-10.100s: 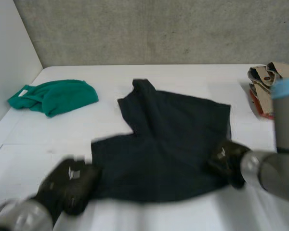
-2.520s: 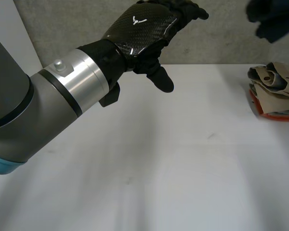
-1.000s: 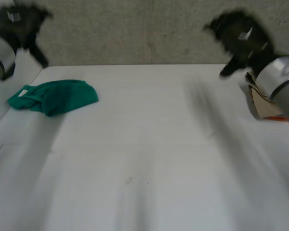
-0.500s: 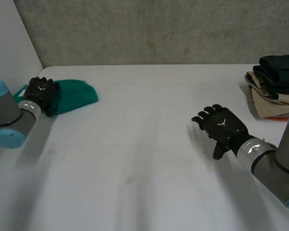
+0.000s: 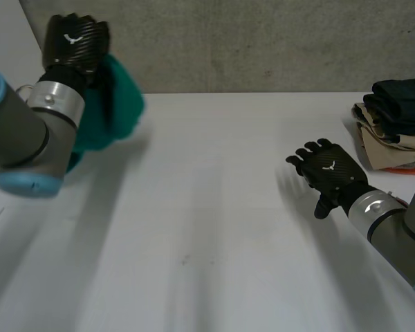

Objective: Fold the laundry.

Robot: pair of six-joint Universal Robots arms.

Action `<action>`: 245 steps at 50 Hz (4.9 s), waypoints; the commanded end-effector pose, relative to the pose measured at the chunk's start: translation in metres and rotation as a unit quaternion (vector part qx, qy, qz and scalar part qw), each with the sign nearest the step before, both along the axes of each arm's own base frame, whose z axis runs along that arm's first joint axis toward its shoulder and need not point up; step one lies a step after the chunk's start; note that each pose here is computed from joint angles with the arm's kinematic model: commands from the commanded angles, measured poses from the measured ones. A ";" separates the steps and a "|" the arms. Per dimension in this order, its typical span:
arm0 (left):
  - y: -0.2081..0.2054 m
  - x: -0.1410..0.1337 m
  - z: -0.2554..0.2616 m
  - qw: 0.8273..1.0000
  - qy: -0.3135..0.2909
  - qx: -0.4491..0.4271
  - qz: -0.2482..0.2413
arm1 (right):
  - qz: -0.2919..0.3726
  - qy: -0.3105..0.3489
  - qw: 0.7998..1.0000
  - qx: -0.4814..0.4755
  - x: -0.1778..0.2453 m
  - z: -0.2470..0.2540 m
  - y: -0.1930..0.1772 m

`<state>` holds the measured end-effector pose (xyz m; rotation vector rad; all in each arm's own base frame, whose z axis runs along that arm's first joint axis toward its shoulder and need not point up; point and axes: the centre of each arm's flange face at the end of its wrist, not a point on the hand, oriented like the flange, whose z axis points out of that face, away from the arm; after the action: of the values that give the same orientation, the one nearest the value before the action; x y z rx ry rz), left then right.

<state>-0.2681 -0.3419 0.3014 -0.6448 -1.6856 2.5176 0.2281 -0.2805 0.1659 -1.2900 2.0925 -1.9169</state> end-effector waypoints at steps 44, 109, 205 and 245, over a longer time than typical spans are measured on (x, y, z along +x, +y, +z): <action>0.090 0.018 -0.151 0.939 -0.123 0.316 -0.061 | 0.065 -0.039 0.986 0.151 0.046 -0.022 0.089; 0.133 -0.007 -0.038 0.977 -0.031 0.205 -0.057 | -0.016 -0.007 0.990 -0.141 0.081 0.054 -0.108; -0.031 0.007 0.061 0.988 0.146 -0.055 0.019 | -0.151 -0.087 0.939 -0.298 0.008 0.202 -0.143; 0.032 0.052 -0.150 0.944 -0.102 0.293 0.110 | -0.015 0.079 0.995 0.067 0.011 -0.030 -0.039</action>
<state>-0.2151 -0.3100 0.1610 -0.5838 -2.5160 1.9335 0.2363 -0.3271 0.1483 -1.4009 2.2743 -1.7482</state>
